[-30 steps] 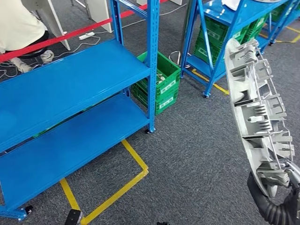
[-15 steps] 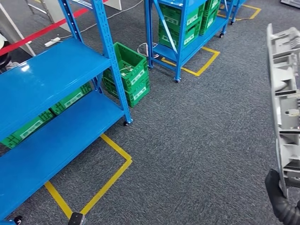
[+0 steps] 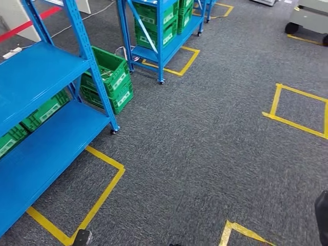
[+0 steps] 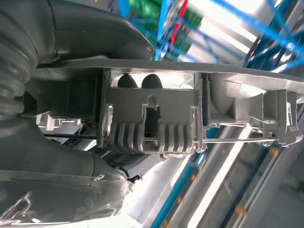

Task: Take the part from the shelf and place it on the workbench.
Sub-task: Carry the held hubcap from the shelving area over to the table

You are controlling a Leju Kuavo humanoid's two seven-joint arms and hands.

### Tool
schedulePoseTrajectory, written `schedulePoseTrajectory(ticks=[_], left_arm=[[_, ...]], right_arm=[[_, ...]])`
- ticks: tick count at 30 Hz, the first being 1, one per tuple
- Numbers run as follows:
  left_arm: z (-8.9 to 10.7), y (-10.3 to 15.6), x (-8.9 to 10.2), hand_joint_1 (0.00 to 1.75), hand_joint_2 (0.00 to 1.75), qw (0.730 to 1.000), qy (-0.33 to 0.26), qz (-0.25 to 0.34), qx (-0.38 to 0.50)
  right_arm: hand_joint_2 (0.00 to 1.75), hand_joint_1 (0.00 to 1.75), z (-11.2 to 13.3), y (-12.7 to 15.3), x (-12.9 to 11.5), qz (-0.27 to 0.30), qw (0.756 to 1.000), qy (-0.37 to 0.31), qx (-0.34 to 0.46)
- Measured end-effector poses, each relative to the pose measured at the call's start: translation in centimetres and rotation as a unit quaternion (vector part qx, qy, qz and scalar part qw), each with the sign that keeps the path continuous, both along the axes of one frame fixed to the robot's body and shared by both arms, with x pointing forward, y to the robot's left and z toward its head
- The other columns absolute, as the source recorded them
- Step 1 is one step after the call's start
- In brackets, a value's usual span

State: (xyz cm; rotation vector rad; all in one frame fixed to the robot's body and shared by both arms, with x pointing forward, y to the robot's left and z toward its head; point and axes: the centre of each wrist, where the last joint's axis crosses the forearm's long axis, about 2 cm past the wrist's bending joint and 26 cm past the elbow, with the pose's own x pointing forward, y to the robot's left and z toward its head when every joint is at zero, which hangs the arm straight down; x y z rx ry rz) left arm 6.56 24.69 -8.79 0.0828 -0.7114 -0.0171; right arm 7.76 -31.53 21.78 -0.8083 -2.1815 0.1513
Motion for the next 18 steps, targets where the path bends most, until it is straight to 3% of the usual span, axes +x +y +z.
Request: schedulePoseTrajectory(ticks=[10,18], left_arm=[[0.3,0.3,0.2,0.0,1.75,1.0,-0.002,-0.007,0.002],[0.5,0.4,-1.1,0.0,1.75,1.0,0.011,0.008,-0.009]], right_arm=[[1.75,1.75,0.6,-0.4,-0.4,-0.035,0.999,-0.015,0.037],[1.75,1.75,1.1,-0.4,0.2,-0.043,0.995,-0.058,0.068]])
